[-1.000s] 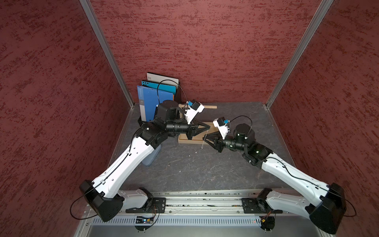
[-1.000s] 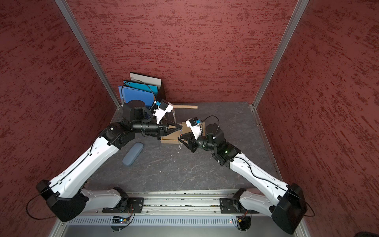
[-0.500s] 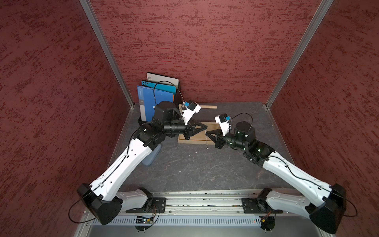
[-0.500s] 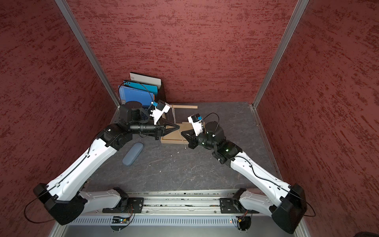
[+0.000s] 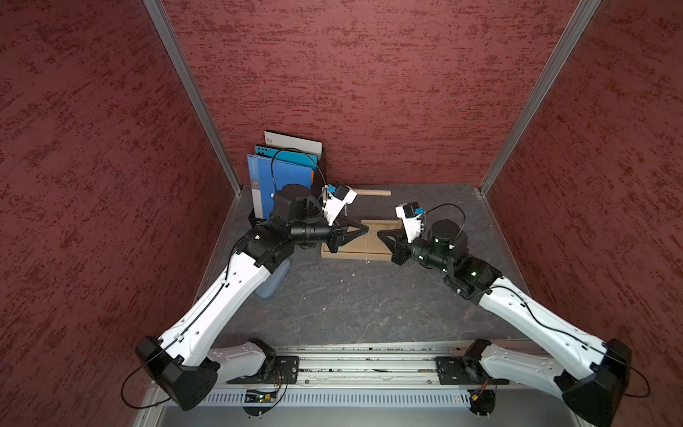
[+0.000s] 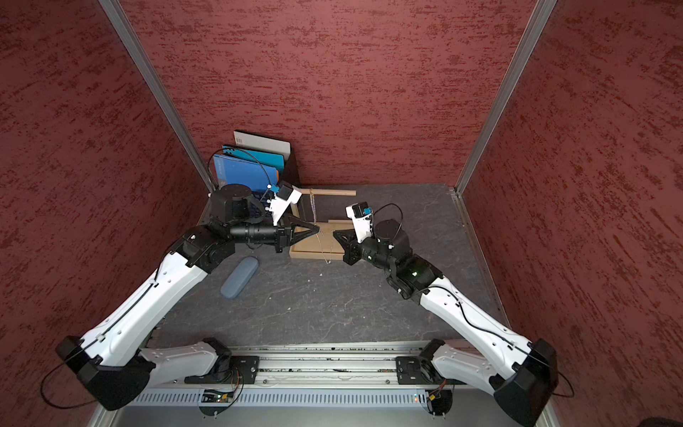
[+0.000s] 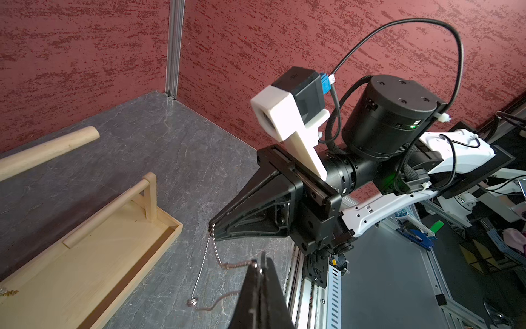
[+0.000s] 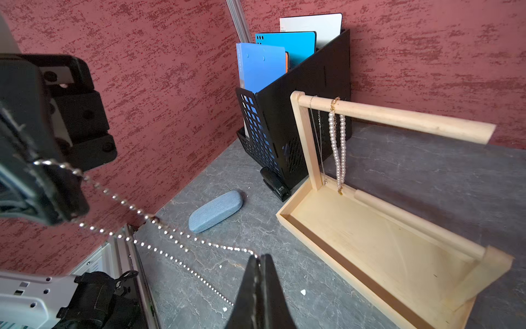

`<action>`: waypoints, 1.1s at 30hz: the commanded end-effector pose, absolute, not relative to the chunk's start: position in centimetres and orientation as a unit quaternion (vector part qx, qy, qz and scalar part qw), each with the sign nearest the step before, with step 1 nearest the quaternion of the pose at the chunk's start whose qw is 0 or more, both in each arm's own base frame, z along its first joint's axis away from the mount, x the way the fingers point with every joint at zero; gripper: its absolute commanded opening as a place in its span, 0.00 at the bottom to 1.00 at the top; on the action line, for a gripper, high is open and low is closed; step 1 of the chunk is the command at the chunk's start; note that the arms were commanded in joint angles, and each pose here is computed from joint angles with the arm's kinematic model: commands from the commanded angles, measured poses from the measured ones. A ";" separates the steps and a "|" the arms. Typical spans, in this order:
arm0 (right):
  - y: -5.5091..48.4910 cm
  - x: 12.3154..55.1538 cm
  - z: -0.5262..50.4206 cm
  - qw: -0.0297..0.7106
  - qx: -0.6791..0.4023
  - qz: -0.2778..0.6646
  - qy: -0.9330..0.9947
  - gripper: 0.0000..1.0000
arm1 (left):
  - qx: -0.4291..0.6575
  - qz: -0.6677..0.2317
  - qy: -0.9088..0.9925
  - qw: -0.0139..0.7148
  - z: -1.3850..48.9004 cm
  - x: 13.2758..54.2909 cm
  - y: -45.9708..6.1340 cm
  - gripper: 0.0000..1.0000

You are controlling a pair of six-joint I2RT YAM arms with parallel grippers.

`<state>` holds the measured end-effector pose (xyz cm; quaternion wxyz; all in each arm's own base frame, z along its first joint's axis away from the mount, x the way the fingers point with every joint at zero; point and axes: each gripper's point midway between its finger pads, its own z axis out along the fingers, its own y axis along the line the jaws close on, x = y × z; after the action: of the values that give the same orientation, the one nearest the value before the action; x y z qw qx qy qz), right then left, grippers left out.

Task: Hang the necklace on the jewelry display stand
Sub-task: Pick up the necklace from the center of the board.

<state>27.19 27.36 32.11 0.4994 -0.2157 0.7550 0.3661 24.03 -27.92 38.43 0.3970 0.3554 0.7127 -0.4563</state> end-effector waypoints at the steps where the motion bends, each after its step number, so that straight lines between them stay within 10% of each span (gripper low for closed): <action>1: 27.1 27.2 33.2 0.515 -0.213 0.362 0.747 0.00 | 0.355 -0.458 0.709 0.401 38.6 23.8 -27.5 0.00; 33: 23.7 29.9 38.8 0.605 -0.160 0.269 0.732 0.00 | 0.352 -0.446 0.730 0.380 36.7 24.3 -28.3 0.00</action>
<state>29.57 23.99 37.42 0.5880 -0.1615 0.7402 0.2833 24.22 -27.99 36.55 0.3771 0.3485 0.7306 -0.4500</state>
